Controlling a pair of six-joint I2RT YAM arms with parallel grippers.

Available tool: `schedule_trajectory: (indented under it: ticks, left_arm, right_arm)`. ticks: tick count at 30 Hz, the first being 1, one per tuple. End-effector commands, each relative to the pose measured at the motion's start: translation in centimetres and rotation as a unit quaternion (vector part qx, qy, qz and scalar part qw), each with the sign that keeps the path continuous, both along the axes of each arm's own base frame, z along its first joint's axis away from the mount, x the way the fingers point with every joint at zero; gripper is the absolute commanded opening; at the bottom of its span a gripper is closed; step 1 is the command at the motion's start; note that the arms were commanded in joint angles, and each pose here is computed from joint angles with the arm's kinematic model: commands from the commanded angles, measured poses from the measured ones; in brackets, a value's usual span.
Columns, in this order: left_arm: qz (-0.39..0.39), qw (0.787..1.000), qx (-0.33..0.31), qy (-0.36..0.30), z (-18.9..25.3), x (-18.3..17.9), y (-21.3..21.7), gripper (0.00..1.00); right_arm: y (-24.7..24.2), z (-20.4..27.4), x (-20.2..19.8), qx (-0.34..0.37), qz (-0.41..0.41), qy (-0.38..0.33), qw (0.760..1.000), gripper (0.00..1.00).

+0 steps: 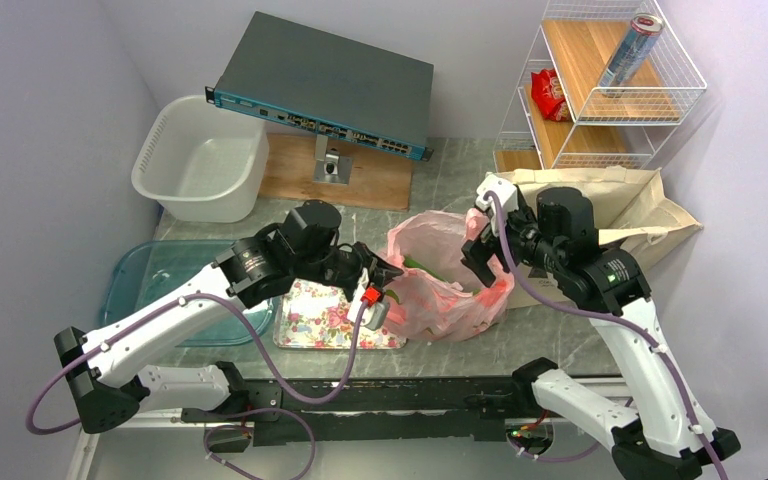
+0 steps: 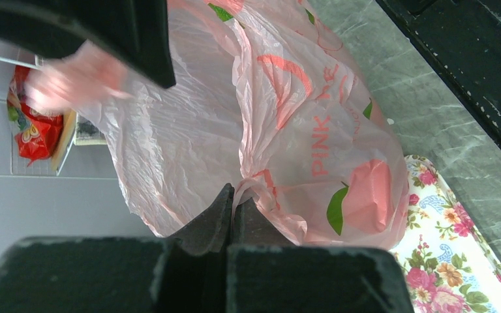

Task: Untie the knot of the grocery bags and take out the mixed food
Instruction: Untie the takeout bag at the center of the board.

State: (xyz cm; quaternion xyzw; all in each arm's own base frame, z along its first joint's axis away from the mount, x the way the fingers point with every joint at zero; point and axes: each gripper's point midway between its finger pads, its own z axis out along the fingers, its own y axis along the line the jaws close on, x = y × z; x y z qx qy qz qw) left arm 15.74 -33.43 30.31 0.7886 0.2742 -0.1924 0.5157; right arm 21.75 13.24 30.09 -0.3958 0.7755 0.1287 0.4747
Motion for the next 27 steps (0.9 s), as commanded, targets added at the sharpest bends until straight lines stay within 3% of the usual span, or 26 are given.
schedule_trajectory:
  ticks: [1,5,7,9,12,13,17,22,27]
  left_arm:
    - [0.017,0.999,-0.028,0.004,1.9,0.5,-0.2,0.0]
    - [0.02,1.0,-0.02,0.003,1.7,0.8,0.0,0.0]
    - [0.021,1.0,-0.017,0.003,1.6,0.9,0.4,0.0]
    - [0.016,1.0,-0.005,-0.003,1.1,0.7,1.2,0.0]
    - [0.006,0.999,0.03,-0.029,-0.7,0.4,3.2,0.0]
    - [0.001,0.998,0.044,-0.041,-1.5,0.2,4.0,0.0]
    - [-0.014,0.993,0.1,-0.062,-4.6,-0.2,7.4,0.0]
    - [-0.022,0.982,0.165,-0.084,-7.5,0.5,9.9,0.0]
    - [-0.001,0.983,0.164,-0.084,-7.0,2.6,9.2,0.0]
  right_arm:
    - [-2.3,-1.6,-0.6,-0.078,0.001,-0.003,0.997,1.0]
    - [-5.0,-1.6,0.7,-0.116,-0.067,-0.048,0.99,0.99]
    - [-6.4,0.6,1.8,-0.115,-0.121,-0.084,0.982,0.91]
    - [-8.1,2.9,2.7,-0.114,-0.183,-0.11,0.97,0.68]
    - [-9.7,6.3,3.0,-0.091,-0.249,-0.146,0.953,0.16]
    - [-10.3,7.2,2.8,-0.085,-0.265,-0.159,0.947,0.07]
    - [-12.7,8.0,2.0,-0.098,-0.314,-0.183,0.927,0.05]
    - [-13.4,7.7,1.6,-0.091,-0.339,-0.179,0.919,0.0]
    - [-13.0,9.3,2.5,-0.064,-0.349,-0.195,0.914,0.0]
